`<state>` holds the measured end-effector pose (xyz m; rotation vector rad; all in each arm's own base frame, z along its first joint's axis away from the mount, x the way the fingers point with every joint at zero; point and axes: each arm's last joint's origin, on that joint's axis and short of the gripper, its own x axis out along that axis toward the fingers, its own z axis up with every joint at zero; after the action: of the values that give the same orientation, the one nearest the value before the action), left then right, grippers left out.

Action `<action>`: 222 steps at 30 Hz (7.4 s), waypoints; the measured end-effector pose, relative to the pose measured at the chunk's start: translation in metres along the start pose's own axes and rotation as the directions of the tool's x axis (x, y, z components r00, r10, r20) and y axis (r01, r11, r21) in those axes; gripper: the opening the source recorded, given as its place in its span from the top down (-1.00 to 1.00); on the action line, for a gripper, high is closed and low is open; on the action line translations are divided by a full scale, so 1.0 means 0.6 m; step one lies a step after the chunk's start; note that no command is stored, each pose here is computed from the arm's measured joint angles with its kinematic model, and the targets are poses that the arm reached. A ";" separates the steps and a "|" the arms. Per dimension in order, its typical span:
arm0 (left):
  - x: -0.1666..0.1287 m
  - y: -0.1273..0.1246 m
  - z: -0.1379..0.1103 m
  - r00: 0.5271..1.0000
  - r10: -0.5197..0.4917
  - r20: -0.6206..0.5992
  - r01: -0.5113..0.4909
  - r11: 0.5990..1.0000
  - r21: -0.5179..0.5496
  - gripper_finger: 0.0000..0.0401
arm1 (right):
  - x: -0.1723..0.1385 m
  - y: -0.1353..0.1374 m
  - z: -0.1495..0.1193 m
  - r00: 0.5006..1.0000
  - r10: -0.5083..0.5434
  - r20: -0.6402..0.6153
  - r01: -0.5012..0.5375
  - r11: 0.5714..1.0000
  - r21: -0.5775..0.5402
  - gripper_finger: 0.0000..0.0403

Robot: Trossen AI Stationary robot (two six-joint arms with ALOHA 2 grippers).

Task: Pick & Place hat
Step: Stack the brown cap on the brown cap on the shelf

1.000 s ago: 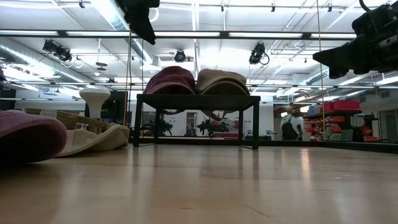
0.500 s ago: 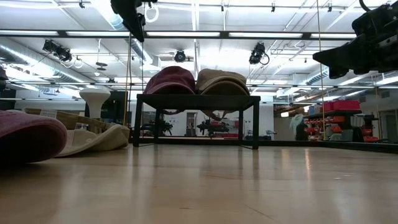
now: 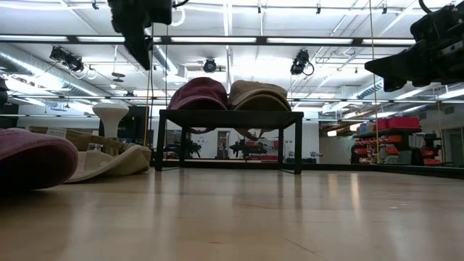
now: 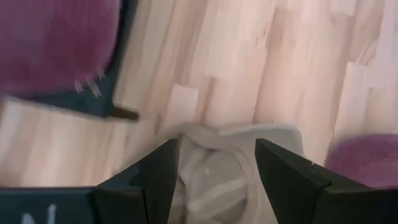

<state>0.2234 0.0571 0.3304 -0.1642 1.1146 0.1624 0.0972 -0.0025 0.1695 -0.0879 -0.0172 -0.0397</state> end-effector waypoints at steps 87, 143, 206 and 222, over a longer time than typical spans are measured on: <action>0.244 -0.132 0.003 0.959 0.062 -0.277 -0.283 0.273 -0.920 -0.04 | 0.000 0.000 0.000 1.000 0.001 0.000 -0.001 1.000 0.000 0.95; 0.311 -0.173 -0.017 0.856 -0.063 -0.513 -0.469 0.323 -0.822 0.74 | 0.000 0.000 0.000 1.000 0.003 0.001 -0.003 1.000 0.000 0.95; 0.067 -0.290 0.070 0.979 -0.069 0.193 0.167 0.815 -0.555 0.94 | 0.000 0.000 0.000 1.000 0.003 0.001 -0.003 1.000 0.000 0.95; 0.042 -0.274 0.056 0.835 -0.138 0.533 0.408 0.805 -0.430 0.94 | 0.000 0.000 0.000 1.000 0.003 0.001 -0.003 1.000 0.000 0.95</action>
<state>0.2985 -0.0949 0.3302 -0.7512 0.5069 0.2264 0.0972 -0.0024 0.1695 -0.0880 -0.0181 -0.0364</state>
